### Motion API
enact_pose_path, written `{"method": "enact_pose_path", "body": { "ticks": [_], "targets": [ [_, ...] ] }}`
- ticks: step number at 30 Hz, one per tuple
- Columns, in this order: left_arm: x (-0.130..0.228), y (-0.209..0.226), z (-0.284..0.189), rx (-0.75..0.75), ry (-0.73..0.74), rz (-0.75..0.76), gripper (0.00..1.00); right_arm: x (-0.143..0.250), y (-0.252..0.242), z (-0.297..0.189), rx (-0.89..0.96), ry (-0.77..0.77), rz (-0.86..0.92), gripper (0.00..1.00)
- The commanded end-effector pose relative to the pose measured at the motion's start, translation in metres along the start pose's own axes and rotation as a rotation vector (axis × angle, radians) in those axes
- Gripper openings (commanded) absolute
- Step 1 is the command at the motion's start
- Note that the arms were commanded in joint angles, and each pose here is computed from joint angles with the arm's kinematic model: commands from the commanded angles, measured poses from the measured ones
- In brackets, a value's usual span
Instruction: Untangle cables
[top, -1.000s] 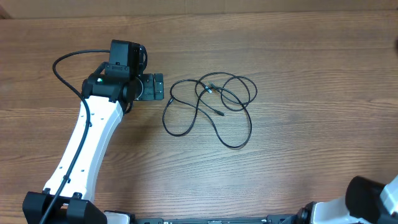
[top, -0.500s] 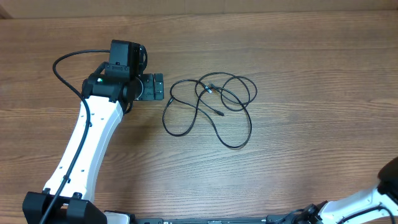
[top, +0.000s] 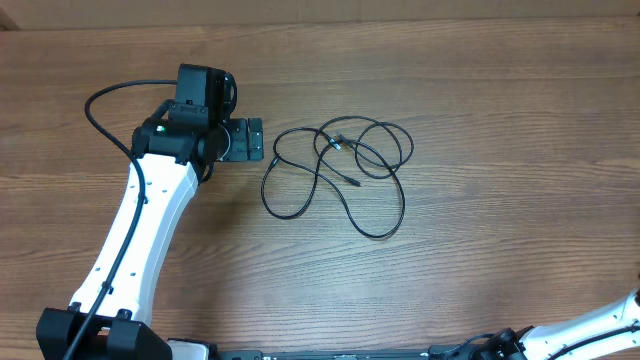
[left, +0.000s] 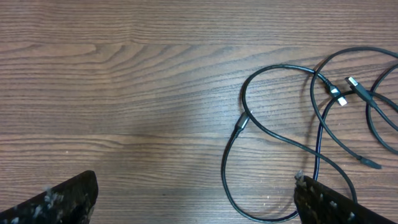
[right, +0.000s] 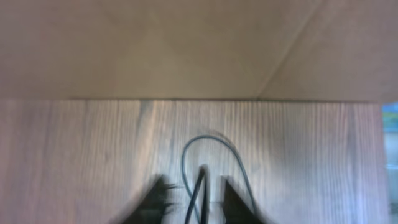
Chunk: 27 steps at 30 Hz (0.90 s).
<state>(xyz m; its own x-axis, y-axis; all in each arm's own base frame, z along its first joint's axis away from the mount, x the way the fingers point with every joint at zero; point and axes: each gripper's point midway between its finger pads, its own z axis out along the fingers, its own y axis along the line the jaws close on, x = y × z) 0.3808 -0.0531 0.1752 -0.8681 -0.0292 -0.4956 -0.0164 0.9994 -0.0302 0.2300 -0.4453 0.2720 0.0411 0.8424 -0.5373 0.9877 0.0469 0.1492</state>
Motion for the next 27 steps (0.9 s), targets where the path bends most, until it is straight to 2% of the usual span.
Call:
{"method": "enact_pose_path", "body": {
  "ticks": [1, 2, 5, 13, 18, 27],
  "targets": [
    [-0.006, 0.003, -0.007, -0.011, -0.028, 0.016, 1.0, 0.0, -0.001, -0.001, -0.004, 0.004, 0.015, 0.55],
    [-0.006, 0.003, -0.007, -0.011, -0.027, 0.016, 1.0, 0.001, -0.001, -0.001, -0.004, 0.006, 0.015, 0.64],
    [-0.006, 0.003, -0.007, -0.011, -0.028, 0.016, 1.0, 0.009, 0.008, -0.002, -0.059, 0.047, 0.013, 0.8],
    [-0.006, 0.003, -0.007, -0.011, -0.028, 0.016, 1.0, 0.037, 0.049, -0.013, -0.318, 0.183, -0.123, 0.99],
    [-0.006, 0.003, -0.007, -0.011, -0.028, 0.016, 1.0, 0.071, 0.07, -0.029, -0.456, 0.313, -0.216, 1.0],
    [-0.006, 0.003, -0.007, -0.011, -0.027, 0.016, 1.0, 0.149, 0.104, -0.057, -0.49, 0.498, -0.442, 1.0]
  ]
}}
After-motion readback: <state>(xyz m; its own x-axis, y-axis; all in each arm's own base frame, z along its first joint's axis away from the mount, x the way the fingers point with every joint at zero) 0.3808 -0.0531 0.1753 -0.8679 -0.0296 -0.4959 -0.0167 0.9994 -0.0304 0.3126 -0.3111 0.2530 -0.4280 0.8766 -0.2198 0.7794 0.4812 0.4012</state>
